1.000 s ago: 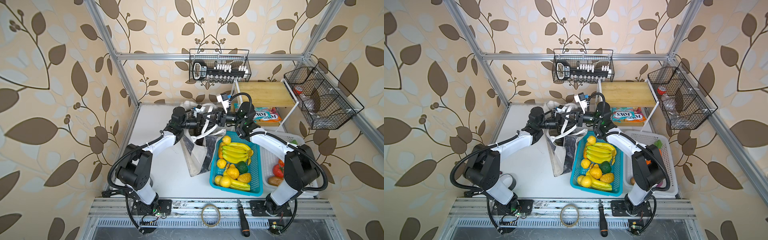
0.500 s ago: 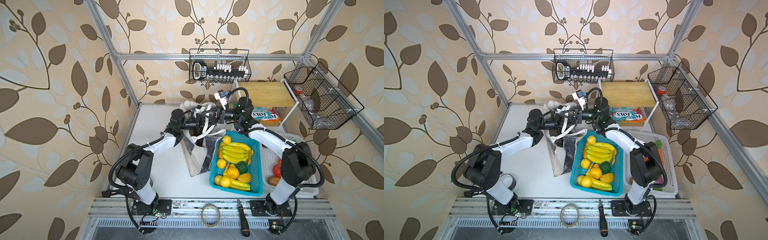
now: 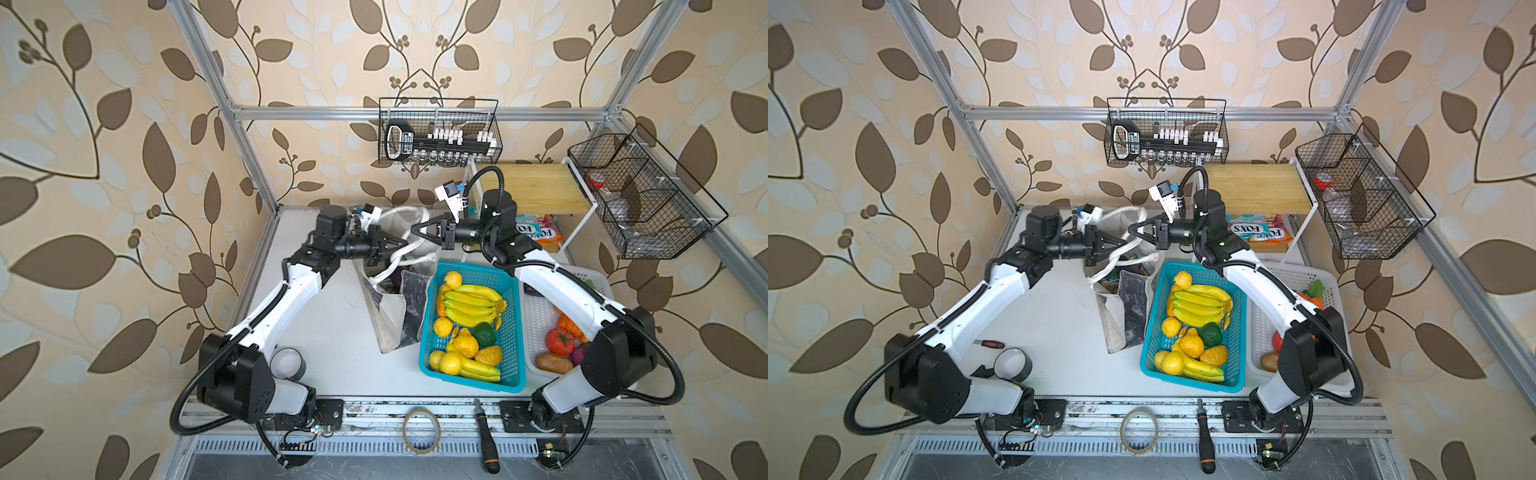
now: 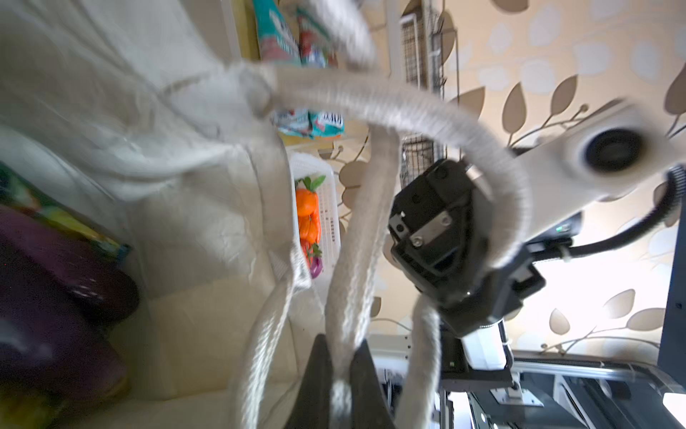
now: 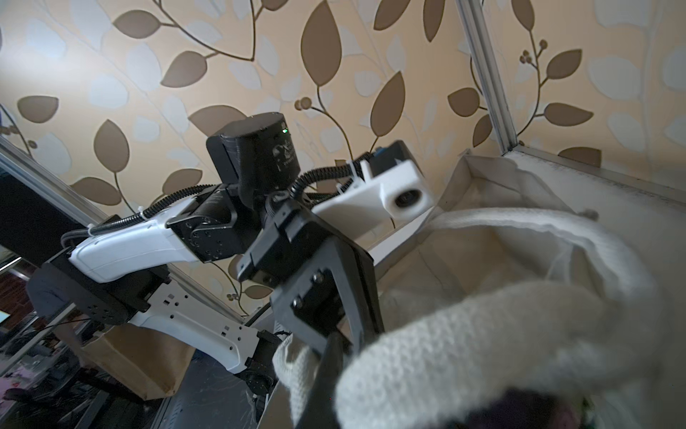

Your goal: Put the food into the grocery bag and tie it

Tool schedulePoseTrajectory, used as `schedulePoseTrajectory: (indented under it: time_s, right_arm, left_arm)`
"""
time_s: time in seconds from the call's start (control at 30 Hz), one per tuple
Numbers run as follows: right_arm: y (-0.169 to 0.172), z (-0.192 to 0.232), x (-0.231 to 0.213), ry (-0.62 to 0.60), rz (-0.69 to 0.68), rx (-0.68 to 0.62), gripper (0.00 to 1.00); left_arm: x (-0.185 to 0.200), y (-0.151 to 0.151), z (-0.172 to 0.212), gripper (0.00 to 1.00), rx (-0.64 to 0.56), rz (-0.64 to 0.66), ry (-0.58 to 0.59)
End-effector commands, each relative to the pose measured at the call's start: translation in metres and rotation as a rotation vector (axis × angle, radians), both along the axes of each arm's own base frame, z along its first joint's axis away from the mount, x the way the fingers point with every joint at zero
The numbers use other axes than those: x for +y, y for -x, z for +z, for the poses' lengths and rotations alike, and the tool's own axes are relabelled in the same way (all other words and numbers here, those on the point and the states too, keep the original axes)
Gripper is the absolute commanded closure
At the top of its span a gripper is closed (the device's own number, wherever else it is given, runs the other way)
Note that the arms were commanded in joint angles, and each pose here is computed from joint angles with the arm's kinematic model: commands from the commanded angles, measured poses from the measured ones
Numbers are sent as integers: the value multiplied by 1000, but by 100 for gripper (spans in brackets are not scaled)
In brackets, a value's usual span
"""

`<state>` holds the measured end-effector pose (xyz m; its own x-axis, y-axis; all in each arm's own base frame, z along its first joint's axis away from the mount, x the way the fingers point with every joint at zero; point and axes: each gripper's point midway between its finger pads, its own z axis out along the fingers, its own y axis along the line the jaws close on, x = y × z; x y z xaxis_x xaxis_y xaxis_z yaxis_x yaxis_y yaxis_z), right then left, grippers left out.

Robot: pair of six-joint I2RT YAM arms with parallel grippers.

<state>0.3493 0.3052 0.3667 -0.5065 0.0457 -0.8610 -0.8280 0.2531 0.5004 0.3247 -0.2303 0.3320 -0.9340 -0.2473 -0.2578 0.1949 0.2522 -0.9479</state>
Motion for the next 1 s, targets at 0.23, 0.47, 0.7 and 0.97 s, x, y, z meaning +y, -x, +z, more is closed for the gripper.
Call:
schedulePoseTrajectory:
  time_s: [0.23, 0.47, 0.7, 0.97]
  right_arm:
    - [-6, -59, -47, 229, -181, 61, 100]
    - [-19, -111, -75, 366, -291, 166, 100]
    - [-14, -147, -80, 455, -333, 208, 100]
    - [-10, -157, -105, 508, -414, 236, 100]
  left_arm:
    - [52, -4, 31, 100, -78, 164, -19]
    - [56, -5, 42, 100, -107, 161, 21]
    - [62, -4, 99, 100, -248, 166, 147]
    - [116, -19, 105, 100, -258, 375, 143]
